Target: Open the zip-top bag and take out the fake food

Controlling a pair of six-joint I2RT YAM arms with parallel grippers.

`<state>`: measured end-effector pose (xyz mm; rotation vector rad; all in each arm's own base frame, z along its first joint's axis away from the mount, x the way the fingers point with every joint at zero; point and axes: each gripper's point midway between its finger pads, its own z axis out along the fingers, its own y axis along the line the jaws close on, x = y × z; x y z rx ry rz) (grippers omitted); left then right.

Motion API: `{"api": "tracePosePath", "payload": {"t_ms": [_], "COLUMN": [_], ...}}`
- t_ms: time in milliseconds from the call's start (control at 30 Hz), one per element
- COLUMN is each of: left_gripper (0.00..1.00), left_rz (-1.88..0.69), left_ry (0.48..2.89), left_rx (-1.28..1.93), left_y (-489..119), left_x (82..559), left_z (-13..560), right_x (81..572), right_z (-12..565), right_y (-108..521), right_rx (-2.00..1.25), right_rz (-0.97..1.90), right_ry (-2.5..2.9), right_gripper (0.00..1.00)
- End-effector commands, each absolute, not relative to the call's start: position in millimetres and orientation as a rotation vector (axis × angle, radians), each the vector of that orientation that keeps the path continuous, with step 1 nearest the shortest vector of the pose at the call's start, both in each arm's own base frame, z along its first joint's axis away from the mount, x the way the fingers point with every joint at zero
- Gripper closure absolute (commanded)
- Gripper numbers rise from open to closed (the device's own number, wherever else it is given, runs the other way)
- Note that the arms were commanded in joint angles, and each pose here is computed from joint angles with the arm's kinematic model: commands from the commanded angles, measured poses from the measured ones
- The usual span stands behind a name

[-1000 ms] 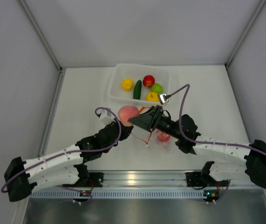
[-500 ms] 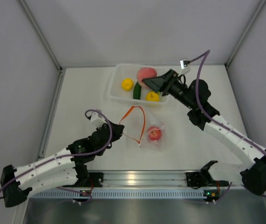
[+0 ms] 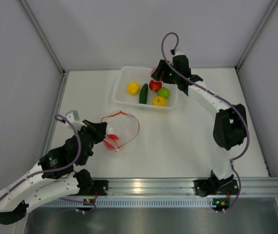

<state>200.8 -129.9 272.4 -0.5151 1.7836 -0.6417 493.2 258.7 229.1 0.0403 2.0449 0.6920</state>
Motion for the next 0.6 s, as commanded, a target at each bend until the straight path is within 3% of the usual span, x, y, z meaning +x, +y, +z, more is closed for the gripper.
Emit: {"api": "tracePosePath", "payload": {"t_ms": [0,100,167,233,300,367,567], "left_gripper": [1.00,1.00,1.00,1.00,1.00,1.00,1.00], "left_rz": [-0.566,-0.576,-0.580,-0.588,-0.587,-0.602,-0.635], "left_ry": [1.771,1.766,1.769,1.772,1.777,1.780,1.820], "left_rx": [-0.456,-0.430,-0.414,-0.406,-0.405,-0.408,-0.397], "left_y": [-110.9,-110.8,-111.6,-112.1,-112.3,-113.6,-126.9], "left_x": [196.4,194.6,193.7,192.5,192.1,191.1,190.5], "left_z": [287.5,294.6,296.1,295.6,291.6,290.5,283.8], "right_x": [515.9,529.7,532.3,535.0,536.9,536.7,516.7], "right_z": [208.1,187.9,188.5,182.3,181.3,185.5,235.8], "right_y": [259.5,280.3,295.1,304.9,307.2,308.2,282.1], "right_rx": [-0.034,-0.098,-0.129,-0.147,-0.146,-0.143,-0.123], "right_rz": [0.565,0.522,0.507,0.475,0.459,0.457,0.403], "right_ry": [2.105,2.133,2.143,2.143,2.135,2.130,2.054], "right_gripper": [0.61,0.55,0.42,0.36,0.13,0.01,0.01]}}
